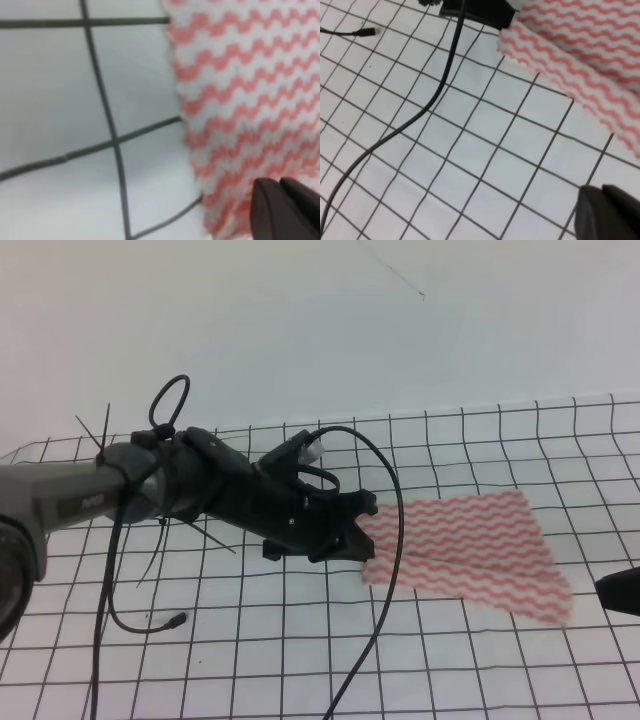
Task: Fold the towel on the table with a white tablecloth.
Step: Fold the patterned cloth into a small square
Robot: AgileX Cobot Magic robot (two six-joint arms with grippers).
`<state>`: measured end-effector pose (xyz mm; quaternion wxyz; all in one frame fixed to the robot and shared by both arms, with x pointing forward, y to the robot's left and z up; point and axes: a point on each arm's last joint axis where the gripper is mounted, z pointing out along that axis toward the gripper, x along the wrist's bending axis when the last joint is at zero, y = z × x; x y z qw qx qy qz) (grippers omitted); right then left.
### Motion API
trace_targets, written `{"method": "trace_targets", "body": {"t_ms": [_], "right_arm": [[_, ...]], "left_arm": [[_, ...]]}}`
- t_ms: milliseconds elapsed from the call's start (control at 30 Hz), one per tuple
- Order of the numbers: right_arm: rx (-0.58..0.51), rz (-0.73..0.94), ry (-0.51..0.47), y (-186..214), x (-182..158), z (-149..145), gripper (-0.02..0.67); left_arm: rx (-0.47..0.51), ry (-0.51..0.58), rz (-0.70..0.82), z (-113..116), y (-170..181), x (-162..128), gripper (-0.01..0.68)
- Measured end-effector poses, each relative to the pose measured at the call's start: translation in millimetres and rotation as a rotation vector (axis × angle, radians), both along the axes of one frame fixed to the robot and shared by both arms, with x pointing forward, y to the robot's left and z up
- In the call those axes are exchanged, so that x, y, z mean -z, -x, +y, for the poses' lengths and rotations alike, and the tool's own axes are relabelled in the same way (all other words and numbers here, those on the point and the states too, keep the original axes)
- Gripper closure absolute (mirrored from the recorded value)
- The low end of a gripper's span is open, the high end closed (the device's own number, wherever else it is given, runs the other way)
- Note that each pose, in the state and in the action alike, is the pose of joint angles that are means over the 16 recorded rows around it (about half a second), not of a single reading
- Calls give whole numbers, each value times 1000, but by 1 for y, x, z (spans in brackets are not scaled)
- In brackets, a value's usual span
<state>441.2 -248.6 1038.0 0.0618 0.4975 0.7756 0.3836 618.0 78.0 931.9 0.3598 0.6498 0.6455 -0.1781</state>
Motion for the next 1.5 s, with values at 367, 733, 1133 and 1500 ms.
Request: {"method": "trace_targets", "body": {"t_ms": [367,733,1133,1500], "right_arm": [[11,-16,26,-4,2,-2,642],[74,99,39,-34,33,-5,504],[197,345,-12,-86,89,-5,409],[311,450,-1,-104,126,-9,407]], "left_arm": [[32,24,-13,4,-17,1,673],[46,26,-44,5,-21,-2,673],[42,22,-60,7,-23,-3,673],[48,30,-59,7,-22,-3,673]]}}
